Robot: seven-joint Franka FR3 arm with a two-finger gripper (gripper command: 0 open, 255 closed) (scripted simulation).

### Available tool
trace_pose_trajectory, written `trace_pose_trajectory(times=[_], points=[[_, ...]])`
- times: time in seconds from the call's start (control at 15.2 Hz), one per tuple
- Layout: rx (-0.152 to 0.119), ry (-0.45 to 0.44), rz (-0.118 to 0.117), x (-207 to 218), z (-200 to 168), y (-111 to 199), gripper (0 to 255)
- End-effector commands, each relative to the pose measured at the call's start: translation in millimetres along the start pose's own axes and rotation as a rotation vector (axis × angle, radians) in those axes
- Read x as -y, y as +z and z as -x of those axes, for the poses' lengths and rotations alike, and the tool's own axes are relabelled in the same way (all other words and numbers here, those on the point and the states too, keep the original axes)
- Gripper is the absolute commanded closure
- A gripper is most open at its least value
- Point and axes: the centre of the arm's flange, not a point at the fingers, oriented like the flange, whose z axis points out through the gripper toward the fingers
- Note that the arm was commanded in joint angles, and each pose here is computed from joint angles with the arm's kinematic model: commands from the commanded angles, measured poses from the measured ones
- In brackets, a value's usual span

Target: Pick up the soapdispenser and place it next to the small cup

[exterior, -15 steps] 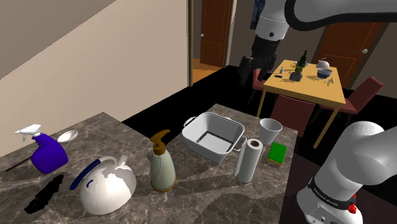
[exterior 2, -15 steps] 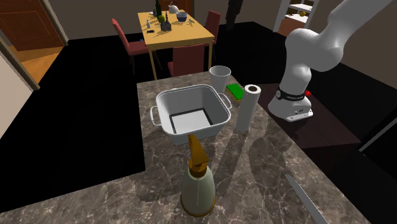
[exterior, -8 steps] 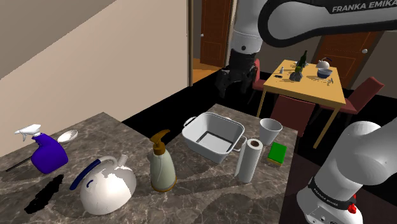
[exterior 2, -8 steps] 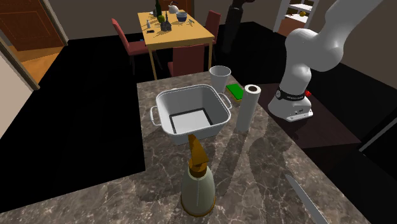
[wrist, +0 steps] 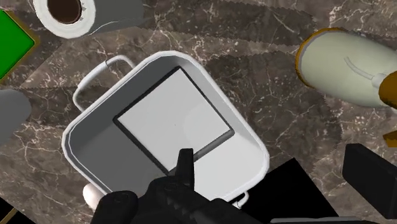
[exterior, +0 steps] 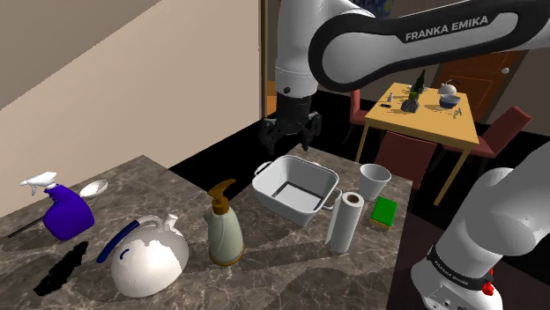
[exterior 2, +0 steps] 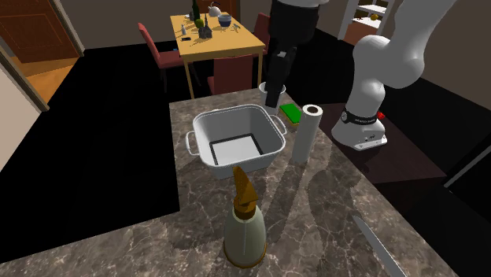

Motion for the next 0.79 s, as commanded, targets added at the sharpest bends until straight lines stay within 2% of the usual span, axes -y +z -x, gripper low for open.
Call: trace_pose_trajectory(times=[0.0, 0.73], points=[[0.010, 0.027, 0.004, 24, 1, 9, 0], [0.061, 0.156, 0.031, 163, -3, 60, 0]])
